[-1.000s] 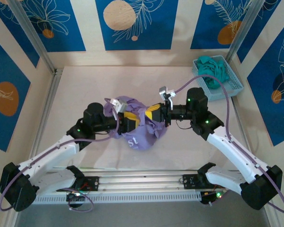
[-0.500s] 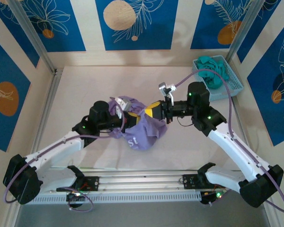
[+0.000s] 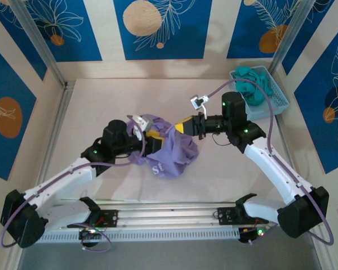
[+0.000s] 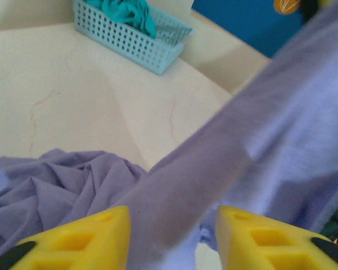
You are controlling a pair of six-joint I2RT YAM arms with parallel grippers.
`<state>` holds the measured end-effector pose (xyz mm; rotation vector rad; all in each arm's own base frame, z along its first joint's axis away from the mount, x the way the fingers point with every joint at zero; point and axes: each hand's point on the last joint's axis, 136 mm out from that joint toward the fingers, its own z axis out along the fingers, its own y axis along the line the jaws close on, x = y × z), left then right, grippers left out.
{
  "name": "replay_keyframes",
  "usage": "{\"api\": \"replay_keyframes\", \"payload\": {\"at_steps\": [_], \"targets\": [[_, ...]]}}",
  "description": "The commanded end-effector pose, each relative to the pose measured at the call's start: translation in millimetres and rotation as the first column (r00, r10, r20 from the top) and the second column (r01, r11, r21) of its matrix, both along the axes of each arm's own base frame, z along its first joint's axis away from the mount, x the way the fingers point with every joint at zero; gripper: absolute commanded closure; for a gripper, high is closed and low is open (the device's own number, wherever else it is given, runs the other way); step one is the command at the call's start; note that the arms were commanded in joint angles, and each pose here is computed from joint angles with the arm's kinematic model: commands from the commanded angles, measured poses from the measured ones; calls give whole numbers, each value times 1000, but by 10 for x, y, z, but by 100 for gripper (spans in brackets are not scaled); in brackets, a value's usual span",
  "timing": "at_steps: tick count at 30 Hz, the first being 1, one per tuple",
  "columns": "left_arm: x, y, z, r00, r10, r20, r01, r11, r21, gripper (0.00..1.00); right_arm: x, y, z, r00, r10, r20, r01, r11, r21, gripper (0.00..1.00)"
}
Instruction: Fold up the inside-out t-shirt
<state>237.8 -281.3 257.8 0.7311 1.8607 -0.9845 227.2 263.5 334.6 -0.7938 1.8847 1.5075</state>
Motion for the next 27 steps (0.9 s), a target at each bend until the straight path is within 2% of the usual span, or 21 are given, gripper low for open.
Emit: {"api": "replay_keyframes", "payload": {"at_steps": [1,6,10,14,15,17,18,19,21,23,25,27], "targets": [[-87,1,249,995,-23,101,28,999,-42,51,-115,-60,2,999,52,7,-52,999,3,100],[-97,-174,373,987,-82,141,86,996,-22,44,-173,-65,-61,995,97,-6,-97,995,11,100],[-89,-357,309,981,-140,133,136,990,37,44,-182,-104,-51,996,94,-3,-94,995,23,100],[-137,-533,272,972,-205,114,202,979,38,46,-176,-116,-63,996,94,-10,-94,995,35,100],[-146,-574,279,969,-221,109,219,975,30,50,-175,-111,-75,995,98,-15,-97,995,39,100],[-117,-636,277,970,-227,84,226,974,20,69,-113,-120,-128,997,75,-37,-74,997,33,100],[-67,-643,268,977,-204,63,203,979,22,83,-20,-155,-185,998,19,-63,-19,1000,10,100],[-28,-639,250,983,-178,35,177,984,28,92,156,-242,-294,990,-90,-106,86,995,-40,100],[26,-613,243,992,-127,-28,127,992,23,100,479,-510,-575,934,-330,-134,303,934,-192,95],[13,-611,269,989,-110,-100,108,994,-27,100,656,-764,-828,866,-498,-50,454,824,-339,86],[-15,-611,260,981,-104,-165,96,994,-58,100,662,-839,-878,846,-534,3,497,785,-369,78],[-9,-571,211,977,-74,-202,66,997,-44,100,590,-796,-800,860,-508,51,495,806,-325,71]]}}
